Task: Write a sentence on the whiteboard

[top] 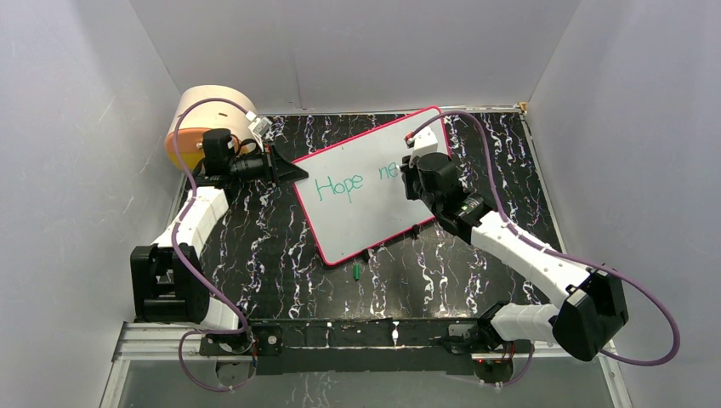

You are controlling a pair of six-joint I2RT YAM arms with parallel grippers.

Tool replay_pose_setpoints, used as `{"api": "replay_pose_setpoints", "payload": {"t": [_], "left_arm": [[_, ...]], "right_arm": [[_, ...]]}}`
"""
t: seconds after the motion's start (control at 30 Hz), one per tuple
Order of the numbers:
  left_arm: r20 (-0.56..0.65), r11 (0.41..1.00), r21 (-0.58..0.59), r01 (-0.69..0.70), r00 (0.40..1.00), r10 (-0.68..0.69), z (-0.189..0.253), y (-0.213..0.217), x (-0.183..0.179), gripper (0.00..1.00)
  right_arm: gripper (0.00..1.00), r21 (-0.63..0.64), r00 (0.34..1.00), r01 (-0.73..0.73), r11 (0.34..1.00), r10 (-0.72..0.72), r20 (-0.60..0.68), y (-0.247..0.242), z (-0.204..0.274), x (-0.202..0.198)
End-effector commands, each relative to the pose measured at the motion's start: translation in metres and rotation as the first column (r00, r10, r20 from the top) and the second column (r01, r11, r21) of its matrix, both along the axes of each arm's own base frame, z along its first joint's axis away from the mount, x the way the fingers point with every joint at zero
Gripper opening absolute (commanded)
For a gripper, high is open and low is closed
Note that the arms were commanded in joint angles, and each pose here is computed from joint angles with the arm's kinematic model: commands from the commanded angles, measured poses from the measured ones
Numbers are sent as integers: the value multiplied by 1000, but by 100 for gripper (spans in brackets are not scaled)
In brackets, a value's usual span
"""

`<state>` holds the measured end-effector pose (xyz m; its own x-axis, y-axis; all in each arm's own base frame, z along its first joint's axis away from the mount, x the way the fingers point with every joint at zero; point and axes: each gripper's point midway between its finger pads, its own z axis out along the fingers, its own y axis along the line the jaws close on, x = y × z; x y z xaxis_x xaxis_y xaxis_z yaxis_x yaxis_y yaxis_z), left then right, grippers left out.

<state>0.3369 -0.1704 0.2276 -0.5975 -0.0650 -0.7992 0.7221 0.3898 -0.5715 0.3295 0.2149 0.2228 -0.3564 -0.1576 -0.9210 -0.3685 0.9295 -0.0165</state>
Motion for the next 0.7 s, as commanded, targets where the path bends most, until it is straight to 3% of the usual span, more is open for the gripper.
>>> {"api": "replay_pose_setpoints", "payload": {"t": [0.0,0.67], "left_arm": [[-54,995,102,-22,998,27,-44,-3,1,0],[-54,994,103,-20,998,25,-44,-3,1,0]], "right_arm": [[0,42,996,22,999,-26,87,-1,27,11],[0,24,998,28,999,-29,58,-2,17,12]]}}
